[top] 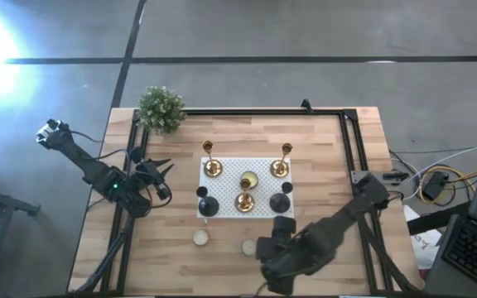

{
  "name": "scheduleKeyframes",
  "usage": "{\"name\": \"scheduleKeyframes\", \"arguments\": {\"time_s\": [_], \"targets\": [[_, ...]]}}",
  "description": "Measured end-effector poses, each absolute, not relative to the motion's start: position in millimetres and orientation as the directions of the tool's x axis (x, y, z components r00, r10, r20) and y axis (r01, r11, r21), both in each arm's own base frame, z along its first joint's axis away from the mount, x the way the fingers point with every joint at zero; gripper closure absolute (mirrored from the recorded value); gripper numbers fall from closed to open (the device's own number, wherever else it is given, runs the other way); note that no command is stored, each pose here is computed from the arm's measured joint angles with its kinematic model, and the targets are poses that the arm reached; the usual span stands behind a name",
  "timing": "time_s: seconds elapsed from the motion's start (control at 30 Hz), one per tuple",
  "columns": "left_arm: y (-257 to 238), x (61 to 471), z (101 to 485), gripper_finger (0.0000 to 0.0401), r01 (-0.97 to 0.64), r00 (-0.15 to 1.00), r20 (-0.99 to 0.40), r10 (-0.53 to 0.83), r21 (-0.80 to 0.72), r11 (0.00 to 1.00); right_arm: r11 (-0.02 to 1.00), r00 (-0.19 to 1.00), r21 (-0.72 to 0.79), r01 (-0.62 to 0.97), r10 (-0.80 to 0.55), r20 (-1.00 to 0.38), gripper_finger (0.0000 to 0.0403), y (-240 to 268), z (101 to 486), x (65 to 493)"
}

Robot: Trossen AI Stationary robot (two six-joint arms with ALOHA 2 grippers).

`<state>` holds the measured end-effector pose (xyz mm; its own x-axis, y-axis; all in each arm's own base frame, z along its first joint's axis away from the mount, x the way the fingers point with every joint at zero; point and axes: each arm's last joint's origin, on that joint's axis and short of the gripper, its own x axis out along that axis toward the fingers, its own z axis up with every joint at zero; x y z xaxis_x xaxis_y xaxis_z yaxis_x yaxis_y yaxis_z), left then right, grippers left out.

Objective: Pick & Place candle stick holders
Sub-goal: Put the middle scented candle on the shelf

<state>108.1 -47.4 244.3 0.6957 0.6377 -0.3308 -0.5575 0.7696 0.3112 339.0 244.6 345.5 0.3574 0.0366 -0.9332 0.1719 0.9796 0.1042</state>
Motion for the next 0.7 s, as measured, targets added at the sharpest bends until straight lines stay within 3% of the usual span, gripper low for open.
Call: {"name": "scheduleKeyframes", "arguments": {"time_s": [0.7], "targets": [[-48.5,108.9,243.8,0.0318,-0.516,0.703,-0.360,0.614,0.337,0.788,0.955,0.365,0.130,0.268,0.024,-0.931,0.0175,239.9,334.7,354.4]]}}
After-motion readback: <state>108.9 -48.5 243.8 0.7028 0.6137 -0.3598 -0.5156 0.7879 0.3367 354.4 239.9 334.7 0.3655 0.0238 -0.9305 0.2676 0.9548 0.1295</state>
